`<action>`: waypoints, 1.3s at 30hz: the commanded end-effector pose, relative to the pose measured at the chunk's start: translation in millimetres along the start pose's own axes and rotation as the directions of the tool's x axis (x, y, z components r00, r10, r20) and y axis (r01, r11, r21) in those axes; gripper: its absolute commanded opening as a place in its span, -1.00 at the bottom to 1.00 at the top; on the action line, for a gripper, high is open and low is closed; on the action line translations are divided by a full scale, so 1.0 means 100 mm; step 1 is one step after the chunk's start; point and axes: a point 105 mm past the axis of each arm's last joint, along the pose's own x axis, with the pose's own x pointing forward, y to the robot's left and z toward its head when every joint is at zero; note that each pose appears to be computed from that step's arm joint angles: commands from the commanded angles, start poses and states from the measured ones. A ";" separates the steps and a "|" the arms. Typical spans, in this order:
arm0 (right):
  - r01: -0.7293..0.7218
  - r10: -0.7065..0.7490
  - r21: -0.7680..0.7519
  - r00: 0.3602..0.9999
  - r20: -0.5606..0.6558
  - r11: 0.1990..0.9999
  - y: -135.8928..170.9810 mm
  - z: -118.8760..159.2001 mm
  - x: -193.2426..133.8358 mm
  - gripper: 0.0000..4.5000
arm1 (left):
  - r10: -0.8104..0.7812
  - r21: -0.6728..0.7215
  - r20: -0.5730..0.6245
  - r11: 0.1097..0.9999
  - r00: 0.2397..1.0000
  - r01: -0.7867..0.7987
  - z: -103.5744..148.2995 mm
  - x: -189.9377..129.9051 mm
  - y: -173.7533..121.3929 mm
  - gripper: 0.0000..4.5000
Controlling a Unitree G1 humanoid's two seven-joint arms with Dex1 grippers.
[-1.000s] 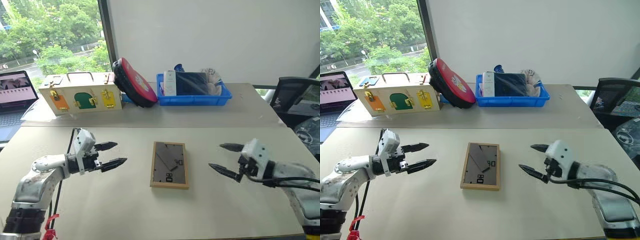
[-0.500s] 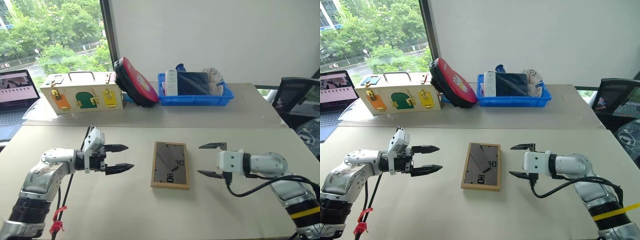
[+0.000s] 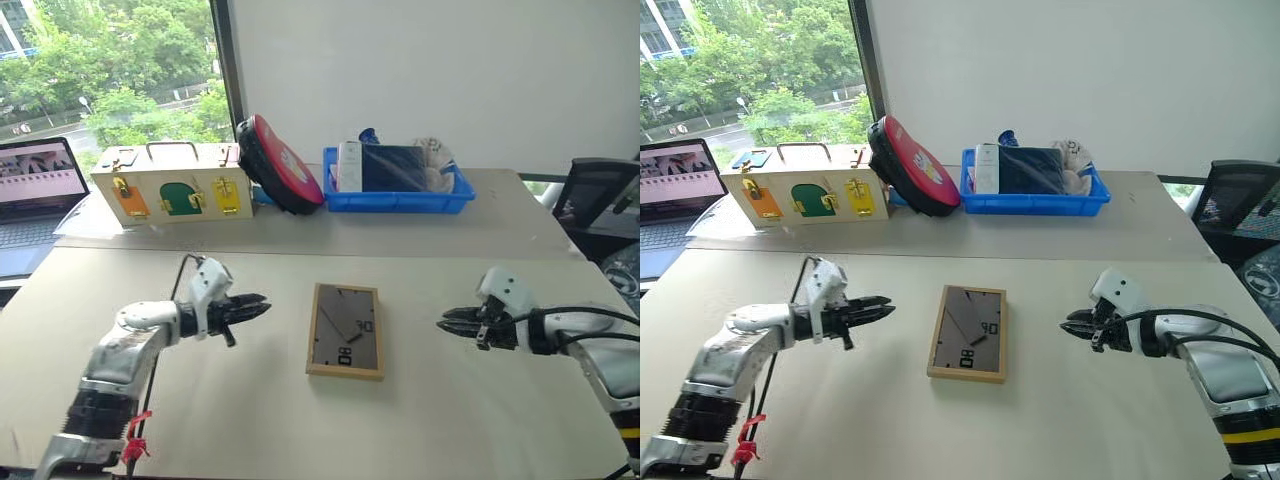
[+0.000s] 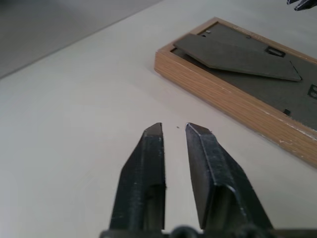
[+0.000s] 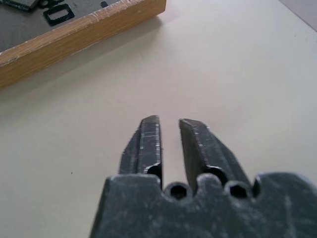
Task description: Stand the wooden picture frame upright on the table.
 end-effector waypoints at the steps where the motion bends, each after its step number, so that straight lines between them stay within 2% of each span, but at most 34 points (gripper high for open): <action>1: 0.008 -0.008 0.017 1.000 0.028 1.000 0.08 0.09 0.11 -1.00 | 0.007 0.056 -0.035 0.998 0.999 -0.005 0.01 0.24 -0.23 -1.00; 7: -0.045 0.044 0.018 0.999 0.032 0.999 0.28 0.13 0.37 -1.00 | -0.016 0.112 -0.099 0.993 0.995 0.027 -0.03 0.36 -0.44 -1.00; 12: -0.130 0.131 -0.014 0.989 0.067 0.991 0.56 0.29 0.61 -1.00 | -0.033 0.082 -0.122 0.996 0.992 0.043 -0.04 0.35 -0.49 -1.00; 19: -0.185 0.191 -0.069 0.978 0.087 0.980 0.81 0.44 0.86 -1.00 | 0.040 0.116 -0.213 0.993 0.976 -0.015 -0.16 -0.04 -0.23 -1.00; 25: -0.234 0.241 -0.090 0.967 0.081 0.968 0.99 0.48 0.91 -1.00 | 0.053 0.128 -0.281 0.992 0.958 -0.018 -0.29 -0.26 -0.19 -1.00; 31: -0.193 0.200 -0.097 0.977 0.073 0.976 0.87 0.45 0.88 -1.00 | 0.024 0.109 -0.370 0.994 0.929 0.017 -0.42 -0.50 -0.17 -1.00; 32: -0.185 0.193 -0.098 0.978 0.077 0.978 0.84 0.45 0.86 -1.00 | 0.036 0.112 -0.382 0.994 0.923 0.007 -0.44 -0.55 -0.13 -1.00; 34: -0.163 0.174 -0.114 0.979 0.101 0.980 0.69 0.50 0.74 -1.00 | 0.121 0.052 -0.375 0.993 0.919 -0.110 -0.43 -0.78 0.14 -1.00; 37: -0.179 0.187 -0.077 0.974 0.126 0.981 0.56 0.54 0.56 -1.00 | 0.166 -0.053 -0.317 0.980 0.934 -0.193 -0.35 -0.99 0.35 -1.00; 39: -0.221 0.218 0.004 0.963 0.157 0.975 0.52 0.59 0.45 -1.00 | 0.121 -0.182 -0.217 0.970 0.969 -0.162 -0.17 -0.99 0.34 -1.00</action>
